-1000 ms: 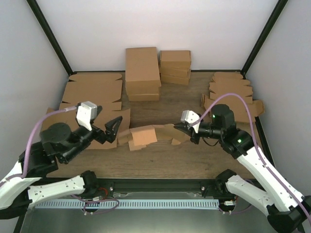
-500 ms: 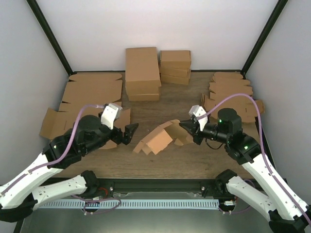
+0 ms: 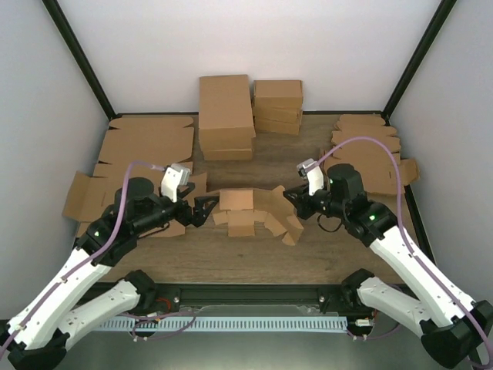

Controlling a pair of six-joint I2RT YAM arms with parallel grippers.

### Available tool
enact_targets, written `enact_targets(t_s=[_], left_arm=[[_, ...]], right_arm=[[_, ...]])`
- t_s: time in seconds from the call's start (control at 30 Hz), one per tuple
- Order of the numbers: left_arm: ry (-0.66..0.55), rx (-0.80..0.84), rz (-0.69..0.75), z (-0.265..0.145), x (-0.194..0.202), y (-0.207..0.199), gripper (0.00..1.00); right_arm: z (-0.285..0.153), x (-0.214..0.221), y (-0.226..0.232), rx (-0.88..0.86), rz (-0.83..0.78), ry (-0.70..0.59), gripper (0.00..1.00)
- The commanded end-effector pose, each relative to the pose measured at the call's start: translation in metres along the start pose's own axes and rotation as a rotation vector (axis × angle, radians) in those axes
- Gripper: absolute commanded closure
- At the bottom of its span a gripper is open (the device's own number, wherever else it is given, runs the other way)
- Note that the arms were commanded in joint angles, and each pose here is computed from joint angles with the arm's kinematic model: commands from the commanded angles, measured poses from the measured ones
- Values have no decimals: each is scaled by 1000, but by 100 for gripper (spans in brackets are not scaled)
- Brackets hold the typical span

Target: Fold the paper box

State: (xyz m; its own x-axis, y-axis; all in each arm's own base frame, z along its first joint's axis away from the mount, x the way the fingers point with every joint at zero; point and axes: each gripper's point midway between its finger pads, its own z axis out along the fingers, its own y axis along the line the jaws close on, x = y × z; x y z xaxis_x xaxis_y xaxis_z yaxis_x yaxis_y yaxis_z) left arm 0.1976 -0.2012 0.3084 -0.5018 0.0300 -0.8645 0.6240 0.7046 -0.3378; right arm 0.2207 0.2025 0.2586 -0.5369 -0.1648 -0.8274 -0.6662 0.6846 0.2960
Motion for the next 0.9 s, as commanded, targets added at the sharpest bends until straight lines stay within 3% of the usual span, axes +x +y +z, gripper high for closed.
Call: enact_targets(t_s=[0.0,0.4,0.87], left_arm=[[-74,4,-35,-8,-7,5,0],[-60,-75,-153,25,43,58,0],[-138,-75,-104,92,30,102,6]], right_arm=[[3,-8,-8,16,135,-1,99],[13,-15,-47,26,156,19,99],[25,-9,-58,26,132,60,99]])
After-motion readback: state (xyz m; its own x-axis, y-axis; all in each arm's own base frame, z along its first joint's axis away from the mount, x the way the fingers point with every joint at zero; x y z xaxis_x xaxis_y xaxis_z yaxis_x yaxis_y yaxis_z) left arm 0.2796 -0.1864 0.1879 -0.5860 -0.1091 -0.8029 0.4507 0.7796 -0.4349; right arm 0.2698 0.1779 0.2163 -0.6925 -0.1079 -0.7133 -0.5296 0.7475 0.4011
